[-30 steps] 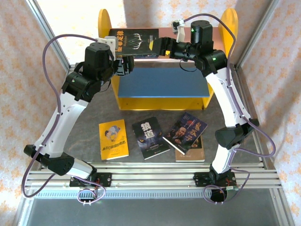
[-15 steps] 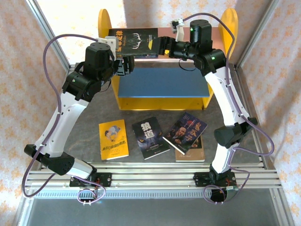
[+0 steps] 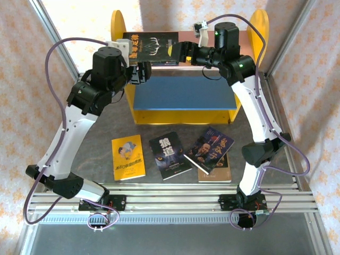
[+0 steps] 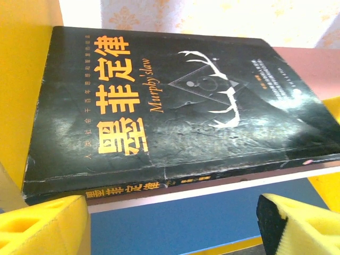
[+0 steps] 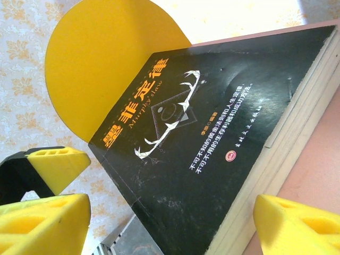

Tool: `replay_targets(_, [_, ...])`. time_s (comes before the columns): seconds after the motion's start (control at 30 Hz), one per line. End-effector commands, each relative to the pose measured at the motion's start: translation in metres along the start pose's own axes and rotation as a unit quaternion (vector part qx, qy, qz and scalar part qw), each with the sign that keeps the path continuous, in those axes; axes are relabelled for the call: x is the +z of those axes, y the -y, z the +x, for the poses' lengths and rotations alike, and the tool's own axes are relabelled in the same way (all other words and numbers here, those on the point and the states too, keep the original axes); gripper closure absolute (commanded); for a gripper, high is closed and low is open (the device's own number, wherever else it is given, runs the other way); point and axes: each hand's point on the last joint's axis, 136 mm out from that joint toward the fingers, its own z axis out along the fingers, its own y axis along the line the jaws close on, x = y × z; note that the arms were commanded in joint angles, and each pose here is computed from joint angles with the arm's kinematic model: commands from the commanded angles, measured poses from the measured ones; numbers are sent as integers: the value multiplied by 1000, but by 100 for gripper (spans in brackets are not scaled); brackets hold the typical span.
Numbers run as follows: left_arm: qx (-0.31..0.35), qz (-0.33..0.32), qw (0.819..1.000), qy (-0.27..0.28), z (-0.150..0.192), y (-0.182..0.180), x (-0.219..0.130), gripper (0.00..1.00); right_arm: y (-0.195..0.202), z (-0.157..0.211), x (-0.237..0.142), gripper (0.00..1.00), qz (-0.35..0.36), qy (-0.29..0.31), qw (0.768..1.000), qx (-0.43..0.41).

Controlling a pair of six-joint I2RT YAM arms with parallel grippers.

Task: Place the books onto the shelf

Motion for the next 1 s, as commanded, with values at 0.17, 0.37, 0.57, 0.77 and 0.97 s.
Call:
replay_targets(0.17, [-9,36,999,22,-16,13,-18,14,-14,-2,-15,20,-9,12,1000,-21])
replay_targets(0.37, [-11,45,999,16,-16,17,-12,14,-13,0,-11,20,-15,6,1000,-20])
replay_targets(0.57, [-11,44,999,11,-14,18,-8,14,-13,1,-9,20,-20,5,1000,-20])
replay_targets(0.77, [-9,44,999,5,-11,18,-5,13,-14,0,-8,20,-23,5,1000,-19])
replay_targets(0.97, [-7,44,999,-4,-8,18,-1,13,-13,-1,-5,20,-28,5,999,-17])
